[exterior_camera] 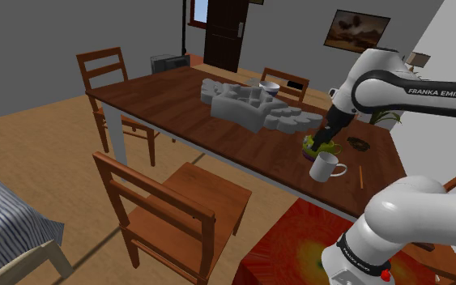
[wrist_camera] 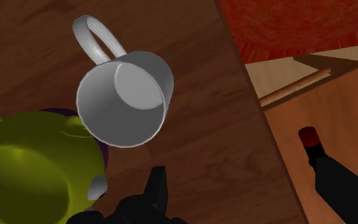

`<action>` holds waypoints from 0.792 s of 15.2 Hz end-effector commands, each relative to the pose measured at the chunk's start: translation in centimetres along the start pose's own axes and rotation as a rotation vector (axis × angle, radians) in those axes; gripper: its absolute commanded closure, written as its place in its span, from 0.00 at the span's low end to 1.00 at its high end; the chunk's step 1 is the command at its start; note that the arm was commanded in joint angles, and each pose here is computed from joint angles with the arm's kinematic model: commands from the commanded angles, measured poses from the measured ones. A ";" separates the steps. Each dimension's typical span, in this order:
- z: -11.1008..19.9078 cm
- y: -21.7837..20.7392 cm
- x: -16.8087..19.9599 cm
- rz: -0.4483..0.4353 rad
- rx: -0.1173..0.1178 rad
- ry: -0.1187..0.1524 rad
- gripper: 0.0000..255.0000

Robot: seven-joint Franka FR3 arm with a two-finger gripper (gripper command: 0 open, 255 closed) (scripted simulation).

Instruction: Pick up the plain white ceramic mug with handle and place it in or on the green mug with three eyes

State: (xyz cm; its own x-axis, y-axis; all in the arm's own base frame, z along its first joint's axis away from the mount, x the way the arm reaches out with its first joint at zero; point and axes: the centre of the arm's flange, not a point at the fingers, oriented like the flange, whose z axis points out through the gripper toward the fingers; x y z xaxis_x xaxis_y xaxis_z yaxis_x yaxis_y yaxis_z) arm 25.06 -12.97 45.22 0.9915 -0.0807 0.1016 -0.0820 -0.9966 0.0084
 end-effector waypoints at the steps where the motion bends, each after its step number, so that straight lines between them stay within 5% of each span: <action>1: 1.6 1.4 -1.1 0.020 -0.010 -0.002 0.00; 12: 8.4 4.6 -3.1 0.062 -0.028 -0.006 0.00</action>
State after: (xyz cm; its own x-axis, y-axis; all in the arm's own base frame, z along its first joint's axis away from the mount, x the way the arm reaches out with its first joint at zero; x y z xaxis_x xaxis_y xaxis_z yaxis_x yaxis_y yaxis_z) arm 22.28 -17.43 37.19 0.9852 -0.1423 0.0959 -0.1458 -0.9889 0.0301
